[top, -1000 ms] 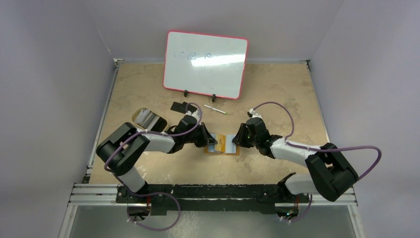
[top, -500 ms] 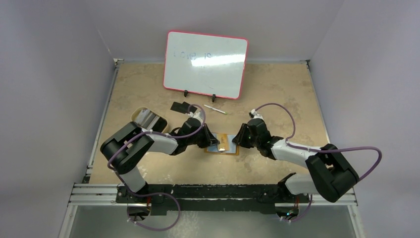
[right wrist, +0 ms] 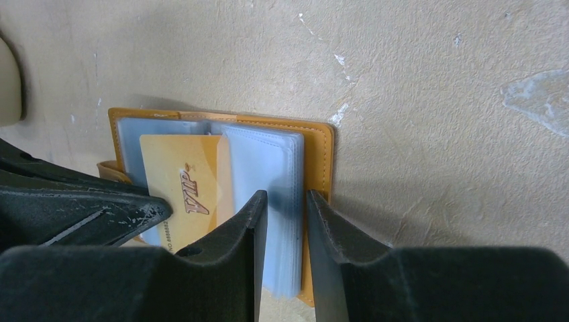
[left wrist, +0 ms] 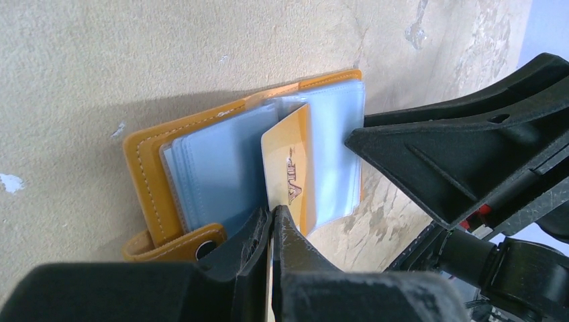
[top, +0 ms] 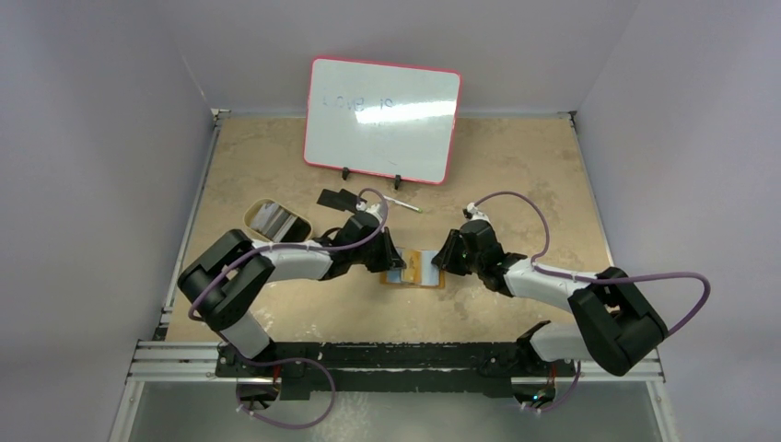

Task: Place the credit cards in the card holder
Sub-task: Insert the credit card into the card holder.

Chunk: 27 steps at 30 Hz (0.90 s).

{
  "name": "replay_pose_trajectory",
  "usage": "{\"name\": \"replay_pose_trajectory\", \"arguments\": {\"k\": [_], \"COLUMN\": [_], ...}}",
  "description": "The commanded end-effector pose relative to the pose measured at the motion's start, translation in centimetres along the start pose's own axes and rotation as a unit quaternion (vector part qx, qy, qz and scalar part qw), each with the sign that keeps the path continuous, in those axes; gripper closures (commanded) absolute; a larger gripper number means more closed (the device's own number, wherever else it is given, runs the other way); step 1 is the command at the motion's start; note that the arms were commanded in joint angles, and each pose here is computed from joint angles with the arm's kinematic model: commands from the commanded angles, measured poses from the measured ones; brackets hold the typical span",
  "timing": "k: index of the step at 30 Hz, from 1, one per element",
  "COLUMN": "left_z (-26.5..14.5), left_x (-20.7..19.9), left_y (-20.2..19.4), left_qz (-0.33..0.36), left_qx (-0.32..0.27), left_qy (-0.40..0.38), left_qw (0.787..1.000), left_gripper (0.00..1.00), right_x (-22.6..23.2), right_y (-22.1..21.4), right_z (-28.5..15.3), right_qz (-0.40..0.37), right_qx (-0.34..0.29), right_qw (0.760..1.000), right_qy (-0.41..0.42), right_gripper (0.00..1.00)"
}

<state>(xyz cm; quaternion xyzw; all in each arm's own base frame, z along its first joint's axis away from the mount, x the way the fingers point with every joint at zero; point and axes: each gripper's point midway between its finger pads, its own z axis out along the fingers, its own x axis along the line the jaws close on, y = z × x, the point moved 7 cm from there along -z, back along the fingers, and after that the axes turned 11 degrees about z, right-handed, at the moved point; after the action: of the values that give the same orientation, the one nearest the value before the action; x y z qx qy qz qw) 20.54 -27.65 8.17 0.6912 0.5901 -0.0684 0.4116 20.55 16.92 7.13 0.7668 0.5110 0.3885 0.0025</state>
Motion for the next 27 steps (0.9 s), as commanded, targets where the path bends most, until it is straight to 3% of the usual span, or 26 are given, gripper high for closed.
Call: {"name": "replay_pose_trajectory", "arguments": {"k": [1,13,27], "left_z": [0.8,2.5,0.3], "left_x": [0.3,-2.1,-2.6], "left_y": [-0.9,0.0,1.7], "left_qz": [0.016,-0.018,-0.004], "left_qx": [0.032,-0.005,-0.056], "left_qy": [0.005,-0.031,0.027], "left_qw": [0.999,0.999,0.998], "left_gripper": [1.00,1.00,0.64], "right_x": [-0.8,-0.3,0.8], "right_y": [-0.7,-0.6,0.7], "right_z": [-0.2,-0.3,-2.4], "right_qz": [-0.005,0.020,0.012], "right_qx": [0.021,0.017,-0.006], "right_qw": [1.000,1.000,1.000], "right_qy": [-0.022,-0.010,-0.014], "right_gripper": [0.69,0.69,0.63]}}
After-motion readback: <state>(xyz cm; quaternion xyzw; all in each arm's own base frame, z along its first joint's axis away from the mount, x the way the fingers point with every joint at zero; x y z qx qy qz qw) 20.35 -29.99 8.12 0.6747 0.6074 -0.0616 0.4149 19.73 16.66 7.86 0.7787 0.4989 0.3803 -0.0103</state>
